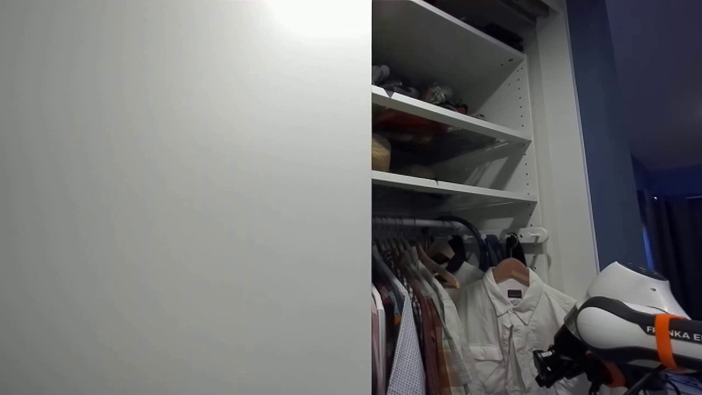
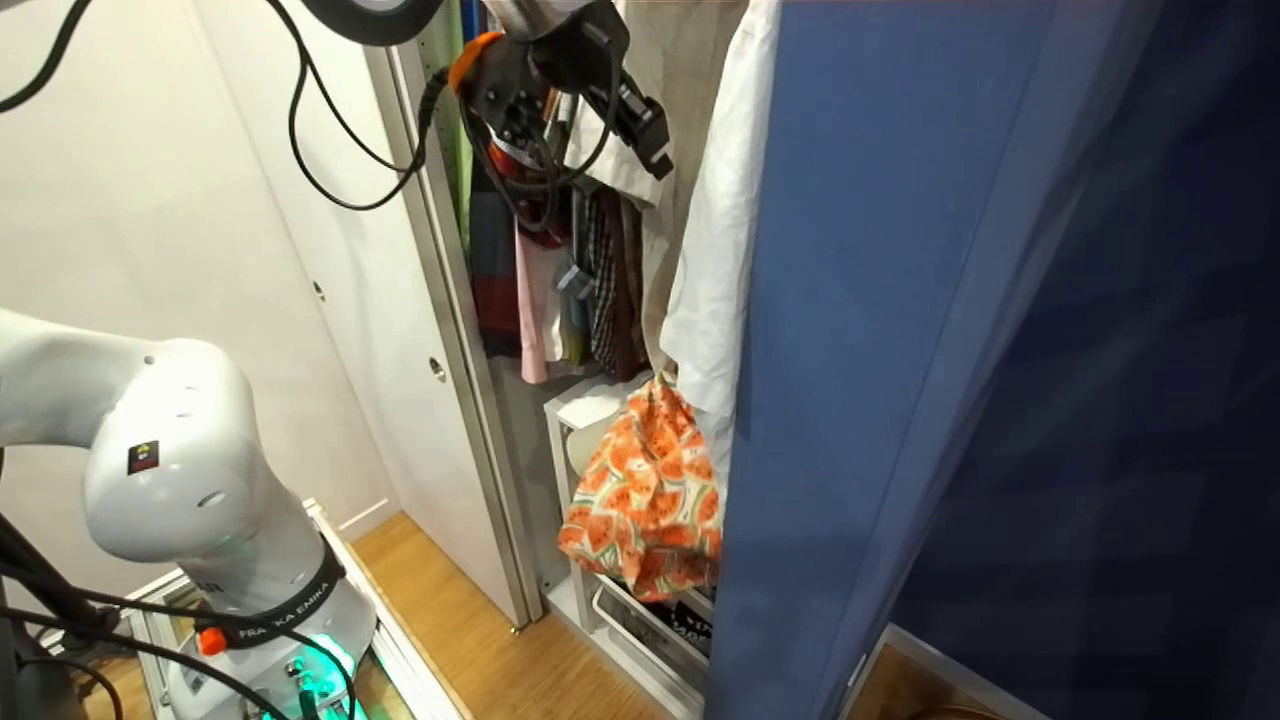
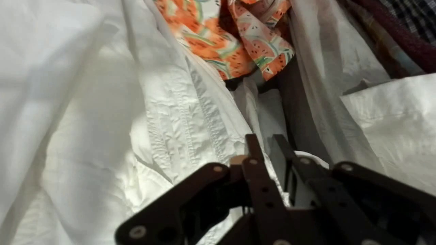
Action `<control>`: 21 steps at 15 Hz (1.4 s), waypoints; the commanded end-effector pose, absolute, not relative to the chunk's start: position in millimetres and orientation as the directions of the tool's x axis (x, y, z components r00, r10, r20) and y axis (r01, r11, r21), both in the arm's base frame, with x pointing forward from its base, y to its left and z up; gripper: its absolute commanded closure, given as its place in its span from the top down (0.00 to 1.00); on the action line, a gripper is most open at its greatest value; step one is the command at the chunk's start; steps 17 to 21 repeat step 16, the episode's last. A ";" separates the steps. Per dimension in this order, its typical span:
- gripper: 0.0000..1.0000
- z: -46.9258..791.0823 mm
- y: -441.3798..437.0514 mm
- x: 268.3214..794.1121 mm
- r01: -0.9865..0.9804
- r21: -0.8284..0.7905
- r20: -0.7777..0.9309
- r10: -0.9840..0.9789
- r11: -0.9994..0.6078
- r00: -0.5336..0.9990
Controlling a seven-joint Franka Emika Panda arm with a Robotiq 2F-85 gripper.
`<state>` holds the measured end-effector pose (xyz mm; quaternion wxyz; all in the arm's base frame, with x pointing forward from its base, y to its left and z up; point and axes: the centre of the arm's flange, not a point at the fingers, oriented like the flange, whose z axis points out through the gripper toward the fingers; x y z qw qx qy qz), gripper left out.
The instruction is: Unhang the orange shirt.
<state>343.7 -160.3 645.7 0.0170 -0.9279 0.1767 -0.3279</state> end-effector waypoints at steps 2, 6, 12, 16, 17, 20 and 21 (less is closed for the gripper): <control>0.04 630.2 -155.0 389.6 -0.276 -0.215 0.596 -0.349 -0.937 0.723; 0.50 607.5 -147.2 412.4 -0.232 -0.258 0.537 -0.339 -0.938 0.773; 0.66 593.0 -138.0 417.0 -0.207 -0.284 0.513 -0.331 -0.936 0.792; 0.77 593.0 -138.0 418.3 -0.198 -0.292 0.513 -0.328 -0.936 0.793; 0.77 593.0 -138.0 418.3 -0.198 -0.292 0.513 -0.328 -0.936 0.793; 0.77 593.0 -138.0 418.3 -0.198 -0.292 0.513 -0.328 -0.936 0.793; 0.77 593.0 -138.0 418.3 -0.198 -0.292 0.513 -0.328 -0.936 0.793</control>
